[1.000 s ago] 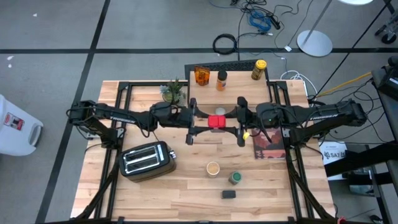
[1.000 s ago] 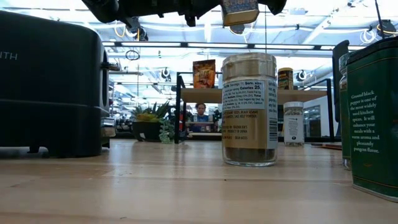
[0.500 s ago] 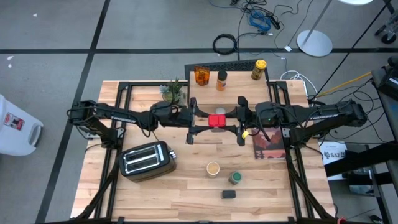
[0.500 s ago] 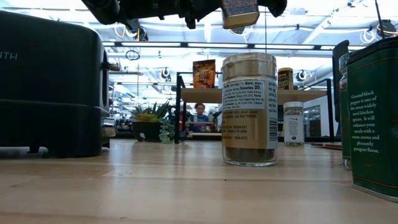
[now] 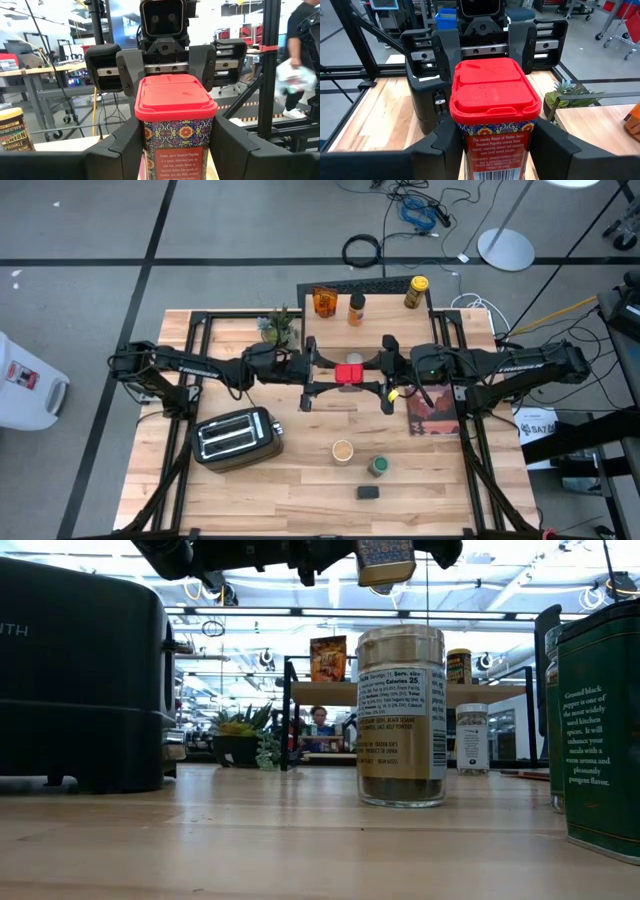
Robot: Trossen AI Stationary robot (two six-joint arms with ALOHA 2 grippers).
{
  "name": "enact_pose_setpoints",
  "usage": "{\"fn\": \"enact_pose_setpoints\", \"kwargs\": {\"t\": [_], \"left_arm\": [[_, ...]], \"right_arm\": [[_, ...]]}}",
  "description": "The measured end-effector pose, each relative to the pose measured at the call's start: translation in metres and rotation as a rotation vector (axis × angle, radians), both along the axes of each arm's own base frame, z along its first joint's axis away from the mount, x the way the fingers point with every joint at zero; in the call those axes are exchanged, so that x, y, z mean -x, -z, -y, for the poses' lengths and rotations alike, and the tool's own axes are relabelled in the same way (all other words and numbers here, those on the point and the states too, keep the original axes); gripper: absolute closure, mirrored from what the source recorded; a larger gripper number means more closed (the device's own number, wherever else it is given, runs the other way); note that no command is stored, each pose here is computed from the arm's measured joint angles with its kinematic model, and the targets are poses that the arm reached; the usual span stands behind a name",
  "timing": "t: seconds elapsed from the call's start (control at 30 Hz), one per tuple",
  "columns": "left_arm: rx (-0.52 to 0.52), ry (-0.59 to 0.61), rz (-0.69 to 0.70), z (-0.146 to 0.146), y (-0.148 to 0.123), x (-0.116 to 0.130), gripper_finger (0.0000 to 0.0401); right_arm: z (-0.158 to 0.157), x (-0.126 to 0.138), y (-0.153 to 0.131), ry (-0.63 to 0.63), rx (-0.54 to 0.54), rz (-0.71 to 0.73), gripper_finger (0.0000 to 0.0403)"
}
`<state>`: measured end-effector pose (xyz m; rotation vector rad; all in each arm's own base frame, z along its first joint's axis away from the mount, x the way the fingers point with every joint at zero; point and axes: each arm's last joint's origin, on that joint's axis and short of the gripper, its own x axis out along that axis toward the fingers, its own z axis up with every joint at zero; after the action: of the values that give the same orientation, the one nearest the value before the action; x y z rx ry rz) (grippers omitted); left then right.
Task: Shelf spices
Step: Put the red seasoning can on the shelf
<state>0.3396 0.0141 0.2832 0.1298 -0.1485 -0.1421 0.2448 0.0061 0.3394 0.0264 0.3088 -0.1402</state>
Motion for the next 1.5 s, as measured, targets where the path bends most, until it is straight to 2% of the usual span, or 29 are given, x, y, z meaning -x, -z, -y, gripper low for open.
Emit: {"fn": "enact_pose_setpoints", "kwargs": {"t": [0.87, 1.03, 1.27, 1.5], "left_arm": [[-0.003, 0.011, -0.008, 0.0004, -0.0008, 0.0006, 0.0213], [0.001, 0.011, -0.009, 0.0004, -0.0007, 0.0006, 0.0213], [0.025, -0.004, -0.011, -0.0002, -0.0008, 0.0005, 0.0145], [0.023, -0.003, 0.003, -0.0001, -0.0019, 0.0005, 0.0132]], "right_arm": [[-0.0003, -0.0011, -0.0021, -0.032, 0.038, 0.026, 0.0222], [0.0026, -0.0011, -0.0021, -0.020, 0.040, 0.025, 0.0239], [0.0072, -0.0015, -0.0035, -0.008, 0.041, 0.039, 0.0242], [0.0073, -0.0009, -0.0039, -0.007, 0.054, 0.038, 0.0242]]}}
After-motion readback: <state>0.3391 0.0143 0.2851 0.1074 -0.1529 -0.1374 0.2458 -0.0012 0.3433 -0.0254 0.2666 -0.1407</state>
